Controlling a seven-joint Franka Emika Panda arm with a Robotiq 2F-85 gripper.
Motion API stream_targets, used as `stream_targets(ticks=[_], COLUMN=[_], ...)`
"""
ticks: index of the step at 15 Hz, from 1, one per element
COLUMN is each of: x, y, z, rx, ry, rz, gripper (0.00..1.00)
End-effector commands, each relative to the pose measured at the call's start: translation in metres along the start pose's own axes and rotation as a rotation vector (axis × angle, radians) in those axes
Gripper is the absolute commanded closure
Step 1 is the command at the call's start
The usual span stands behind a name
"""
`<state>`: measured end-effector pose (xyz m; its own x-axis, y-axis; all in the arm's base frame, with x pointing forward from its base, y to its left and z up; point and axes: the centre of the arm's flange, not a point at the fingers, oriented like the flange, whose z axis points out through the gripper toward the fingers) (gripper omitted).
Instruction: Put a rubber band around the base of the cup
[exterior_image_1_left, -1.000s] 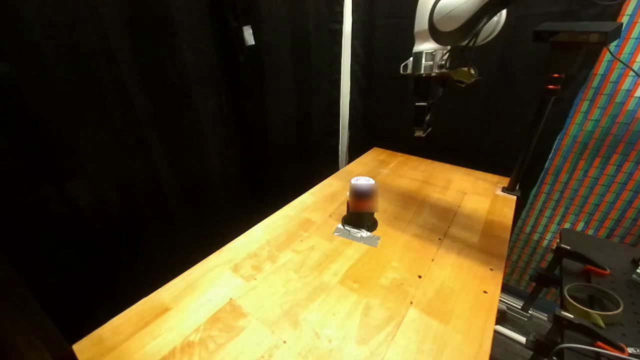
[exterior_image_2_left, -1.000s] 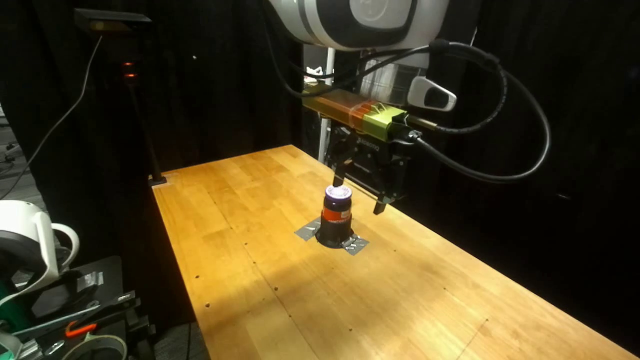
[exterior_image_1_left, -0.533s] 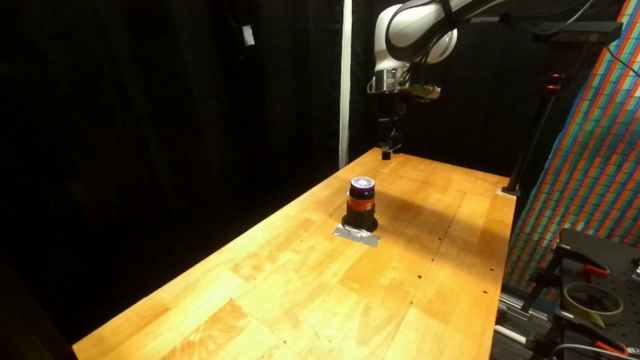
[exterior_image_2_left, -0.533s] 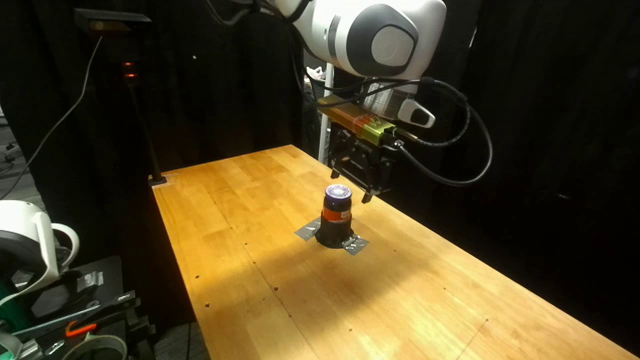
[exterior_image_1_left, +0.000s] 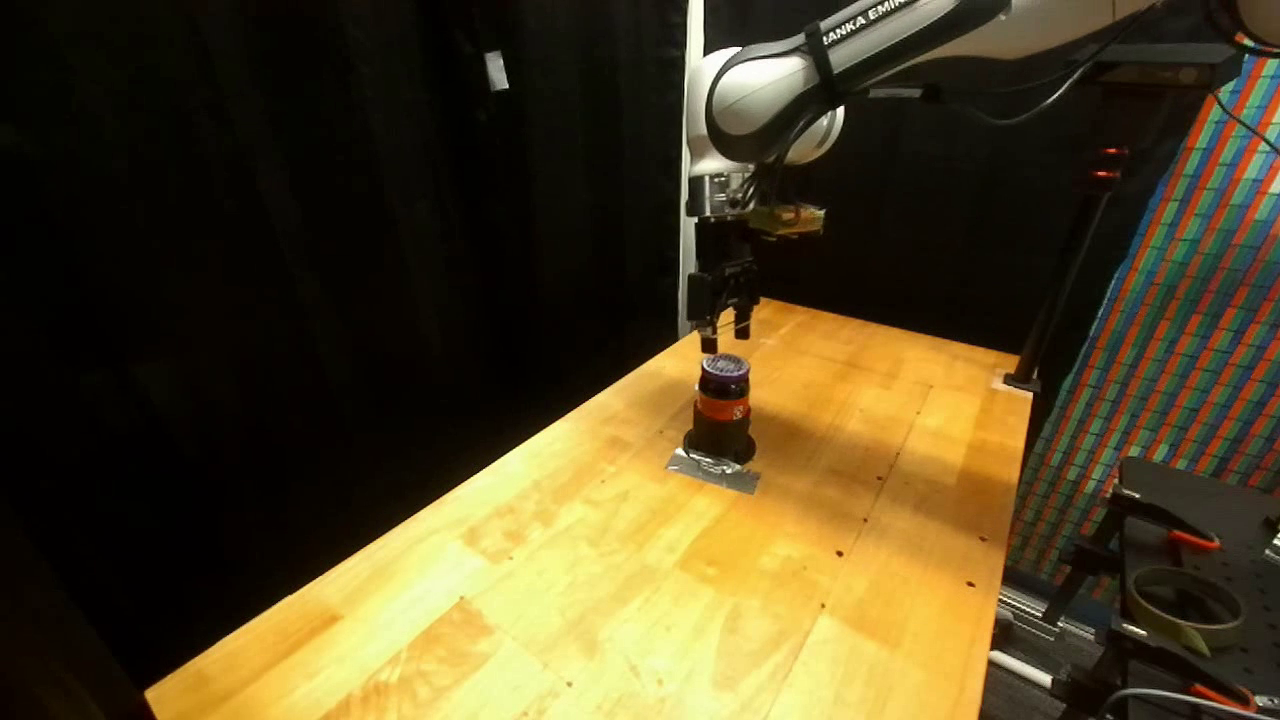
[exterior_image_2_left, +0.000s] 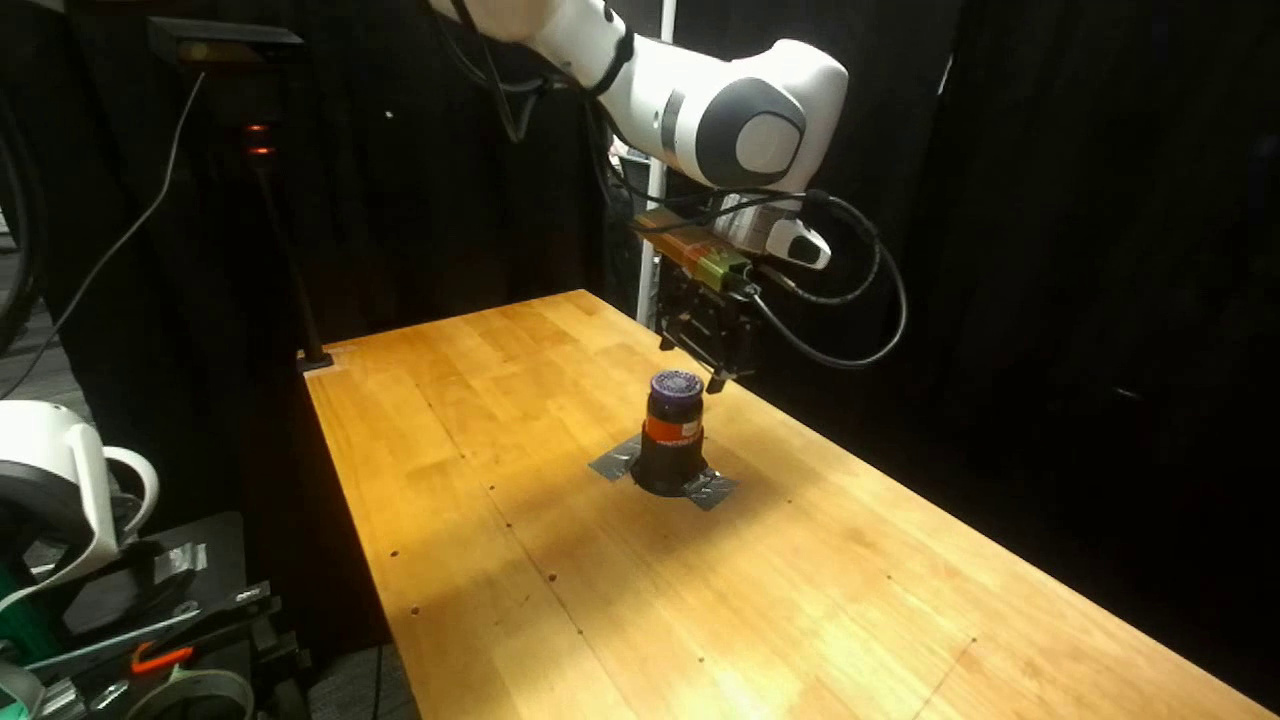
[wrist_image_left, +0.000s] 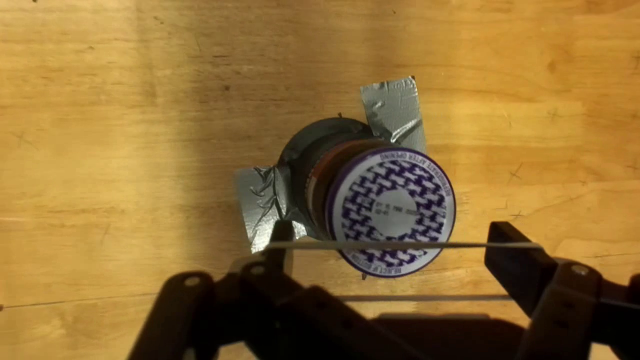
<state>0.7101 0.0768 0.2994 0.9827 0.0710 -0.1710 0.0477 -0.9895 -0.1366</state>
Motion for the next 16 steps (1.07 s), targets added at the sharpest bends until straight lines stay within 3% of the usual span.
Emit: stream_targets(ticks=[1, 8, 16], x=[0.038, 0.047, 0.033], y=[-0.016, -0.031, -0.028], z=[0.004, 0.033, 0.053], rx=[-0.024, -0.075, -0.15], ry=[0.027, -0.042, -0.258], rz=[0.034, 0.005, -0.046], gripper=[0.0, 0.0, 0.0])
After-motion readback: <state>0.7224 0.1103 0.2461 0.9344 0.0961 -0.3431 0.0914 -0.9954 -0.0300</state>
